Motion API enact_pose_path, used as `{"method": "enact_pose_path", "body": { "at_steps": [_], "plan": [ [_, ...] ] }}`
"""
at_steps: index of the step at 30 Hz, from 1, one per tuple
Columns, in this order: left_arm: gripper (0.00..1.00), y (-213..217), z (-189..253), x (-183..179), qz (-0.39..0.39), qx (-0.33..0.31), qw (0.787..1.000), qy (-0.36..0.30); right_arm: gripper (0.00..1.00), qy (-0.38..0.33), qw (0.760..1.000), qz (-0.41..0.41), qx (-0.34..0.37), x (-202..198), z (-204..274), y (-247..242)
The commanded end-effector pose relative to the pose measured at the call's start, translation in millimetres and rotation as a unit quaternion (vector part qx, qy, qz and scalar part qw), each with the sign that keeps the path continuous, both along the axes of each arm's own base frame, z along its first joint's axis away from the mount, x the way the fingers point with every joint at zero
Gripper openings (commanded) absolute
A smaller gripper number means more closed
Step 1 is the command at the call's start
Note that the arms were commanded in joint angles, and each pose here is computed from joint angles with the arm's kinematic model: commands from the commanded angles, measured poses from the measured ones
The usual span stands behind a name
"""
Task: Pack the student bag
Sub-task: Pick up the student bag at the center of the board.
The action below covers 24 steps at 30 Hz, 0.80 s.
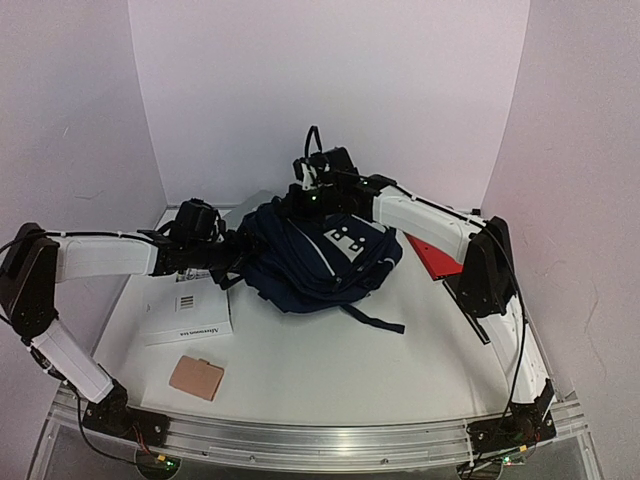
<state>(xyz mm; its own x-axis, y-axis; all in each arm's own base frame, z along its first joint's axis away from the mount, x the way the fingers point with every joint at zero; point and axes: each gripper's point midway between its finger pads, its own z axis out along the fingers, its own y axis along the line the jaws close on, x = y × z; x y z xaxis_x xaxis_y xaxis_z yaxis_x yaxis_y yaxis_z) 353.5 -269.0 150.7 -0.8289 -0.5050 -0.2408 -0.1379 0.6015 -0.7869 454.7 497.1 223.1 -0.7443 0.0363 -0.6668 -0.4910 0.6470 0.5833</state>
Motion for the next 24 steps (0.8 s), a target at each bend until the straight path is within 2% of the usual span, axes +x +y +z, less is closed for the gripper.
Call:
{"method": "enact_pose_path", "body": {
  "at_steps": [1,3,7,9,11,12,13,16,19,24],
  "plan": [
    [0.9,-15,1,17,-0.004,-0.014,1.0,0.0,0.0,-0.087,0.99,-0.008,0.115,1,111,6],
    [0.79,-24,1,22,-0.019,-0.023,1.0,-0.006,0.0,-0.085,0.989,-0.006,0.12,0,112,7],
    [0.36,-34,24,28,-0.04,-0.034,0.998,-0.034,0.0,-0.09,0.989,0.003,0.115,-2,112,6],
    [0.2,-31,41,27,-0.044,-0.027,0.997,-0.049,0.13,-0.094,0.99,0.007,0.104,-1,109,-2],
    [0.04,-27,62,25,-0.048,-0.015,0.997,-0.064,0.4,-0.099,0.991,0.011,0.094,2,108,-15],
    [0.0,-23,73,22,-0.051,-0.009,0.996,-0.071,0.6,-0.107,0.99,0.015,0.091,3,114,-25],
    [0.0,-21,83,22,-0.053,-0.01,0.996,-0.077,0.71,-0.112,0.99,0.02,0.083,4,114,-34],
    [0.0,-15,109,19,-0.069,-0.02,0.993,-0.093,0.89,-0.136,0.988,0.048,0.052,-1,113,-66],
    [0.0,-11,126,19,-0.089,-0.013,0.991,-0.099,0.97,-0.173,0.979,0.105,0.008,-29,110,-94],
    [0.0,-16,150,23,-0.126,-0.043,0.985,-0.112,0.98,-0.193,0.958,0.197,-0.081,-74,72,-113]
  ]
}}
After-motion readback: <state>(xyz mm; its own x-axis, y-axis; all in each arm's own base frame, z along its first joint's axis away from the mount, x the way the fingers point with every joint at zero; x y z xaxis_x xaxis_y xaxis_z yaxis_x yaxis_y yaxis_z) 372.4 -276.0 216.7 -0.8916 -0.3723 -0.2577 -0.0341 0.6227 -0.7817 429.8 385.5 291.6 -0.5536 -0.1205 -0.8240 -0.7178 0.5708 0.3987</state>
